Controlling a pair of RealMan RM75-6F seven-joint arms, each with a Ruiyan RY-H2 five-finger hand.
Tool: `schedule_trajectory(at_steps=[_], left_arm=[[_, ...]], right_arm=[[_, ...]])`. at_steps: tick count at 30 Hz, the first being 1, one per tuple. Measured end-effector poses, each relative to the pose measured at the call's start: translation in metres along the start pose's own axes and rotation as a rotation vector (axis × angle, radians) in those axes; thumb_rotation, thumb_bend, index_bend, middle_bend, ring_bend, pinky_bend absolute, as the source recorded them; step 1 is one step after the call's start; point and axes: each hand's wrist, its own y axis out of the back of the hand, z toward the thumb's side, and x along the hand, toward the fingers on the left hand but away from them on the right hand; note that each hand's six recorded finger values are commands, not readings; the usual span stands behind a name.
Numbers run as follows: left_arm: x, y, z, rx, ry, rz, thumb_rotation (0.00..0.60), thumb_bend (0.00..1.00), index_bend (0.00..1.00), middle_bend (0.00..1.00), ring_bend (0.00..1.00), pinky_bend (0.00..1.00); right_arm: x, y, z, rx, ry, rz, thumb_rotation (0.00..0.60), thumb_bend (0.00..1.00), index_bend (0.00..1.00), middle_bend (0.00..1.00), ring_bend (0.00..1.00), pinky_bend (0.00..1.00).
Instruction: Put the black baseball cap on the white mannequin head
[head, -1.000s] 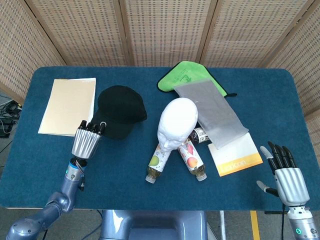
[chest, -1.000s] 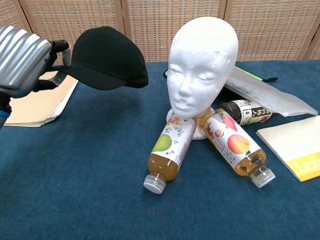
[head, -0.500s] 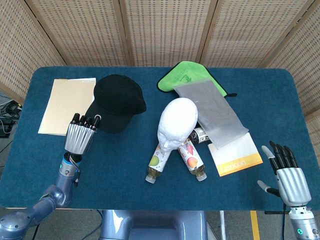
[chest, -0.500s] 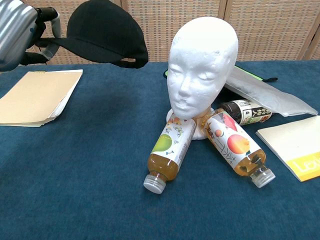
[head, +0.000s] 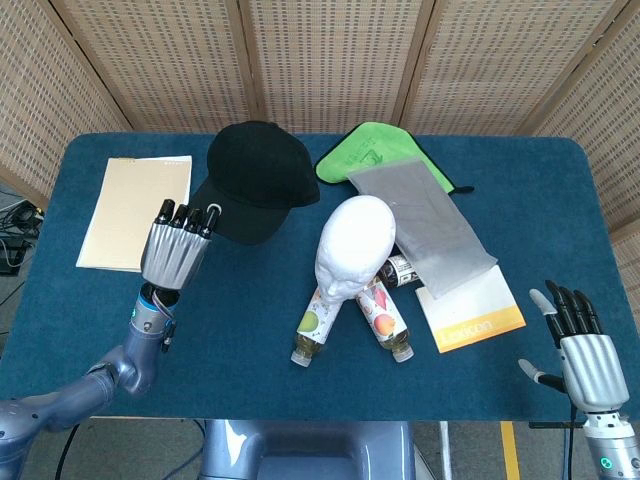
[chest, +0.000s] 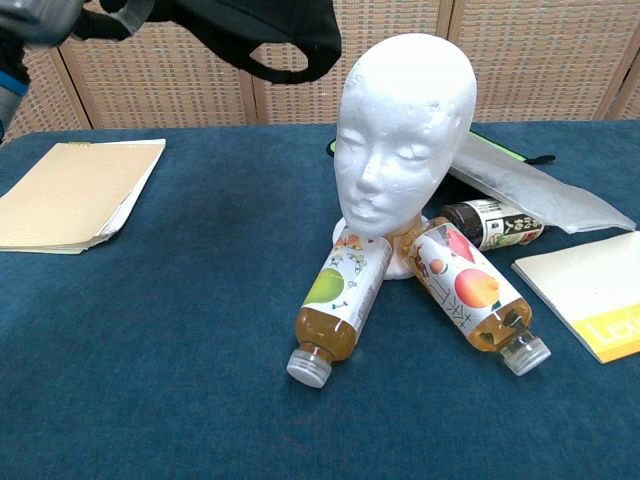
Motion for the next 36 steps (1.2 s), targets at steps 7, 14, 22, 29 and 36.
schedule_trajectory(at_steps=[7, 14, 22, 29, 36], left_arm=[[0.037, 0.025, 0.002, 0.030, -0.018, 0.067, 0.600, 0.46, 0.78, 0.92, 0.83, 0.70], [0.069, 0.047, 0.016, 0.029, -0.036, 0.118, 0.600, 0.46, 0.78, 0.92, 0.83, 0.70], [0.081, 0.057, 0.048, 0.000, -0.069, 0.133, 0.600, 0.45, 0.78, 0.92, 0.83, 0.70], [0.086, 0.066, 0.076, -0.021, -0.099, 0.147, 0.600, 0.46, 0.78, 0.92, 0.83, 0.70], [0.086, 0.071, 0.100, -0.002, -0.141, 0.150, 0.600, 0.45, 0.78, 0.92, 0.83, 0.70]], right_arm=[[0.000, 0.003, -0.001, -0.012, 0.002, -0.006, 0.600, 0.06, 0.14, 0.00, 0.00, 0.00], [0.001, 0.003, -0.001, -0.022, 0.001, -0.003, 0.600, 0.06, 0.14, 0.00, 0.00, 0.00], [0.000, 0.005, -0.005, -0.039, -0.006, -0.002, 0.600, 0.06, 0.14, 0.00, 0.00, 0.00], [0.000, 0.007, -0.006, -0.047, -0.008, -0.007, 0.600, 0.06, 0.14, 0.00, 0.00, 0.00], [0.000, 0.009, -0.006, -0.054, -0.007, -0.010, 0.600, 0.06, 0.14, 0.00, 0.00, 0.00]])
